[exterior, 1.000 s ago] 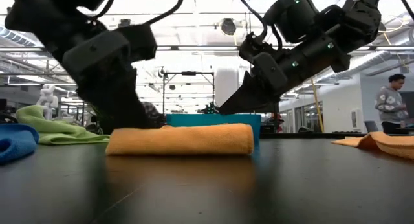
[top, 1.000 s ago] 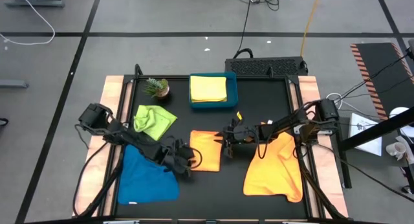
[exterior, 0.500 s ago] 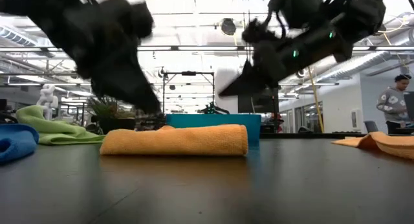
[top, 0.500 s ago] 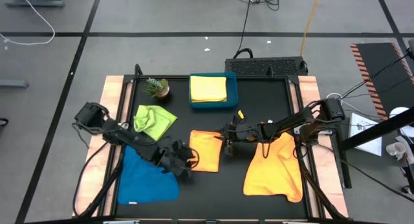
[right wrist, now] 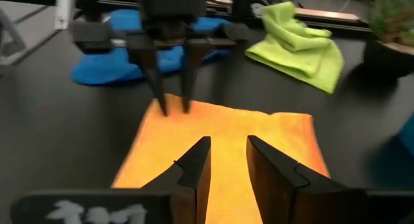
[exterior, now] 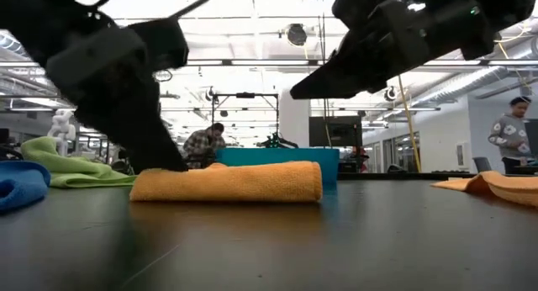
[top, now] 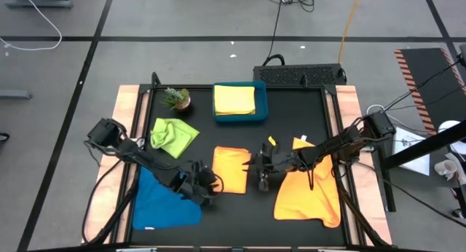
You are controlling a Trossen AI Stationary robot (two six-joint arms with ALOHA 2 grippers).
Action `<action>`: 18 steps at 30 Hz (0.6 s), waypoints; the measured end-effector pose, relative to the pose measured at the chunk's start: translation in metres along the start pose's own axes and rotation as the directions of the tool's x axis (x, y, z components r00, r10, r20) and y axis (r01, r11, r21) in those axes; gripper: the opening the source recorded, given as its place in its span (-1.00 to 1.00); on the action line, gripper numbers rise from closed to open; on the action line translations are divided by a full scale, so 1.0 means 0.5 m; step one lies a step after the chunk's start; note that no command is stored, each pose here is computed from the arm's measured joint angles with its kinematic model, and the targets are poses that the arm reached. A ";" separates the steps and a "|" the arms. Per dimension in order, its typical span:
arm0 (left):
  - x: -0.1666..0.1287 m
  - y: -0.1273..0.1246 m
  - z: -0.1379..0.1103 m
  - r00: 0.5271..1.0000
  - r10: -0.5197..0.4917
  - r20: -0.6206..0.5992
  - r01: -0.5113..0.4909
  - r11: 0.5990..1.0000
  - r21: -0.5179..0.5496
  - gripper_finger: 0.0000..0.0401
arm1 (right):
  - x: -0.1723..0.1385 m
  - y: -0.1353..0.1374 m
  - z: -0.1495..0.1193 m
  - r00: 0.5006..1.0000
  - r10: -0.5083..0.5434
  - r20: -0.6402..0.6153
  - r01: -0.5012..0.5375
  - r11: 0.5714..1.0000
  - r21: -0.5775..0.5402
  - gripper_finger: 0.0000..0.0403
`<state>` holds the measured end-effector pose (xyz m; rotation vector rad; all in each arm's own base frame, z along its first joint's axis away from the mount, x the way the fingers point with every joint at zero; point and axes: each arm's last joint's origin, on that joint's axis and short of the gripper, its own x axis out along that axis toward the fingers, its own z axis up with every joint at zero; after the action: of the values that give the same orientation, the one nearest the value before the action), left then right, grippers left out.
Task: Fold microfiber towels
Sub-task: Fold the top orange microfiber cloth
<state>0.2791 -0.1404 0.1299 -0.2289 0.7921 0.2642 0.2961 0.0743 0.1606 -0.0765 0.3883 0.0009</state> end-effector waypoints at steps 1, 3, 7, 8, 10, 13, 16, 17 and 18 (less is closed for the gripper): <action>0.004 -0.001 -0.003 1.000 -0.004 -0.008 0.004 1.000 0.001 -0.46 | -0.001 0.006 0.000 1.000 0.009 -0.002 -0.009 1.000 -0.003 -0.56; 0.009 -0.003 -0.001 1.000 -0.023 -0.001 0.023 1.000 -0.020 -0.46 | -0.004 0.014 -0.002 1.000 0.021 -0.006 -0.021 1.000 -0.009 -0.56; 0.009 -0.012 0.016 0.995 -0.070 0.074 0.073 0.997 -0.033 -0.46 | -0.006 0.023 -0.001 0.999 0.035 0.001 -0.035 0.999 -0.013 -0.56; 0.009 -0.015 0.021 0.992 -0.082 0.100 0.085 0.996 -0.028 -0.46 | -0.006 0.024 -0.001 0.999 0.037 0.004 -0.036 0.999 -0.012 -0.56; 0.009 -0.018 0.032 0.984 -0.103 0.143 0.106 0.994 -0.014 -0.46 | -0.006 0.023 0.000 0.999 0.035 0.005 -0.035 0.999 -0.003 -0.56; 0.011 -0.016 0.042 0.979 -0.111 0.173 0.117 0.993 -0.028 -0.46 | -0.006 0.022 0.000 1.000 0.015 0.006 -0.015 1.000 -0.001 -0.56; 0.018 -0.012 0.044 0.979 -0.100 0.179 0.107 0.994 -0.030 -0.46 | -0.006 0.022 0.000 1.000 0.009 0.006 -0.009 1.000 0.000 -0.56; 0.022 -0.011 0.043 0.979 -0.095 0.180 0.103 0.994 -0.032 -0.46 | -0.006 0.022 0.000 1.000 0.009 0.005 -0.009 1.000 0.000 -0.56; 0.025 -0.010 0.043 0.980 -0.091 0.178 0.098 0.995 -0.034 -0.46 | -0.006 0.022 0.000 1.000 0.009 0.006 -0.009 1.000 0.000 -0.56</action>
<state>0.3034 -0.1367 0.1359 -0.2782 0.5994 0.2086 0.2930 0.0852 0.1609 -0.0744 0.3828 0.0102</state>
